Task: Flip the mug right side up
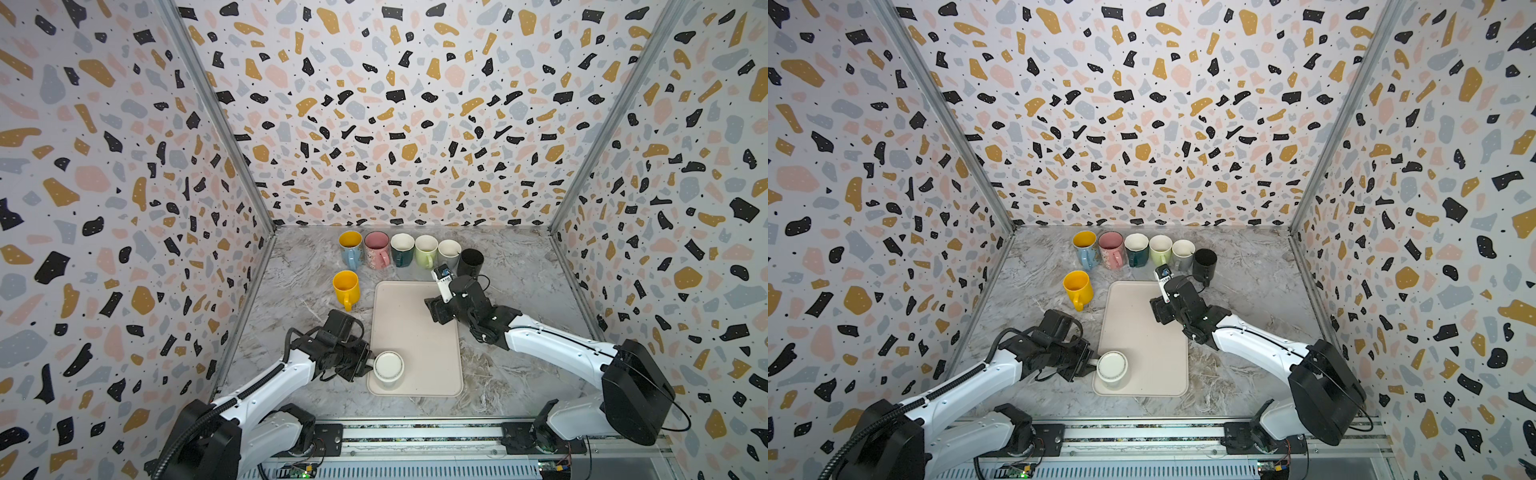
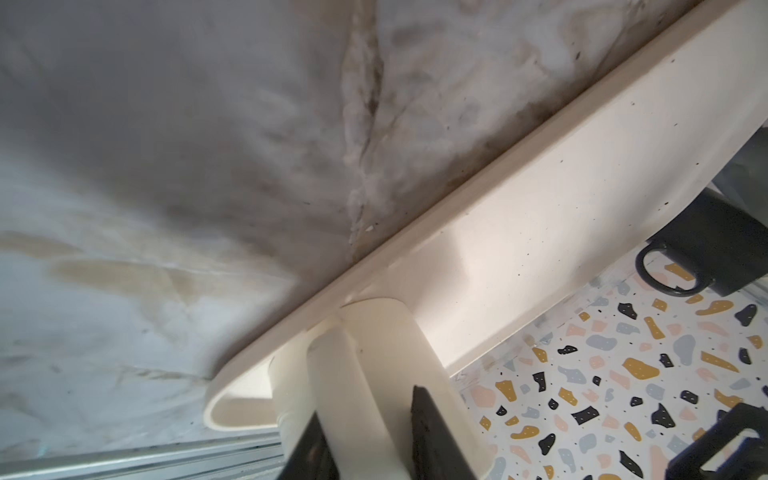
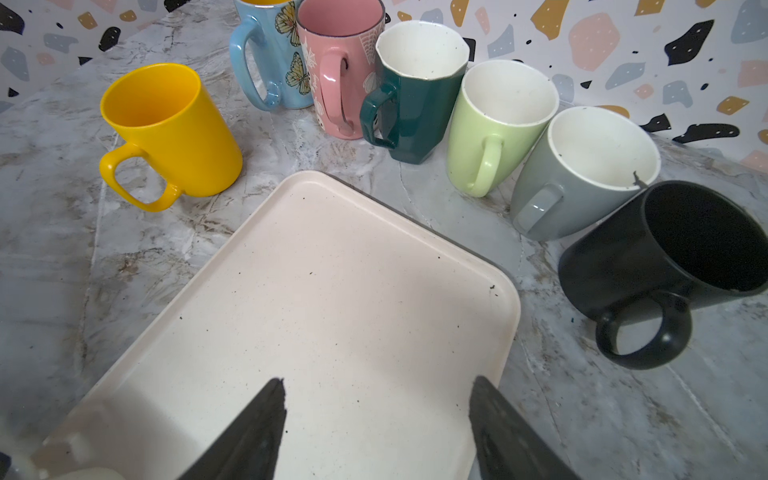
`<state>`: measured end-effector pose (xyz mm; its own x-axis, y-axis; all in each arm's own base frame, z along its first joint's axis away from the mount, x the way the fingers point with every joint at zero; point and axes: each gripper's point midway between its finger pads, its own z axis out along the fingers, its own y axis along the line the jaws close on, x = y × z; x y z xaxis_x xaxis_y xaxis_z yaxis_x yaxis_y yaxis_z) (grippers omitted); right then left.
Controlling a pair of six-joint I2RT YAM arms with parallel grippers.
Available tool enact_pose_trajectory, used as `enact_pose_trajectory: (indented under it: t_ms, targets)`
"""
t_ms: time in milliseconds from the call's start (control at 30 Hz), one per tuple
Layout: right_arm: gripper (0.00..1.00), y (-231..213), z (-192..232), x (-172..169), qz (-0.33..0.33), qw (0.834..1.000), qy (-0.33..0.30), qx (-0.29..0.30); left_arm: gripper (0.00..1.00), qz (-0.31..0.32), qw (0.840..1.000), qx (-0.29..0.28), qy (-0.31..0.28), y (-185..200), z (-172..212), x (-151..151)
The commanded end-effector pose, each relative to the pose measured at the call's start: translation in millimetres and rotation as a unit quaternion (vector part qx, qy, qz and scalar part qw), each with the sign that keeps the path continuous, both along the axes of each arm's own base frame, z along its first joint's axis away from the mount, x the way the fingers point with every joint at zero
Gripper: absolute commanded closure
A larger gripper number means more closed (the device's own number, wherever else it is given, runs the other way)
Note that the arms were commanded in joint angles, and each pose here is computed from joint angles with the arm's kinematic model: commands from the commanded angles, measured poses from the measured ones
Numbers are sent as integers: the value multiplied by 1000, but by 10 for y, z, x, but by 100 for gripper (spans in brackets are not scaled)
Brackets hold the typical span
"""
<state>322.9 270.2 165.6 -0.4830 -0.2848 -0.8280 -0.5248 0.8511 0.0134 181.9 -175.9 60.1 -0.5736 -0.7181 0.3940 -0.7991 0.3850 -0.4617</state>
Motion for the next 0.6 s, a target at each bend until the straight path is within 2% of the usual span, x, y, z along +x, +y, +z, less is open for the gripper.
enact_pose_trajectory:
  t_ms: [0,100,200,233,400,567]
  targets:
    - [29,15,144,48,-7,1000,-6,15,77,-1,1000,-27,-13,-101,73,65]
    - [29,2,122,60,-10,1000,-3,14,84,7,999,-33,-18,-121,58,111]
    - [29,-7,122,64,-12,1000,-3,12,99,10,999,-38,-20,-148,29,159]
    - [29,-14,125,65,-13,1000,-3,12,100,14,999,-40,-30,-163,47,218]
    - [29,-46,130,59,-17,1000,-3,8,100,23,987,-64,-147,-321,498,757]
    - [28,-116,164,31,-24,1000,-8,4,100,-25,965,-43,-259,-435,993,1133]
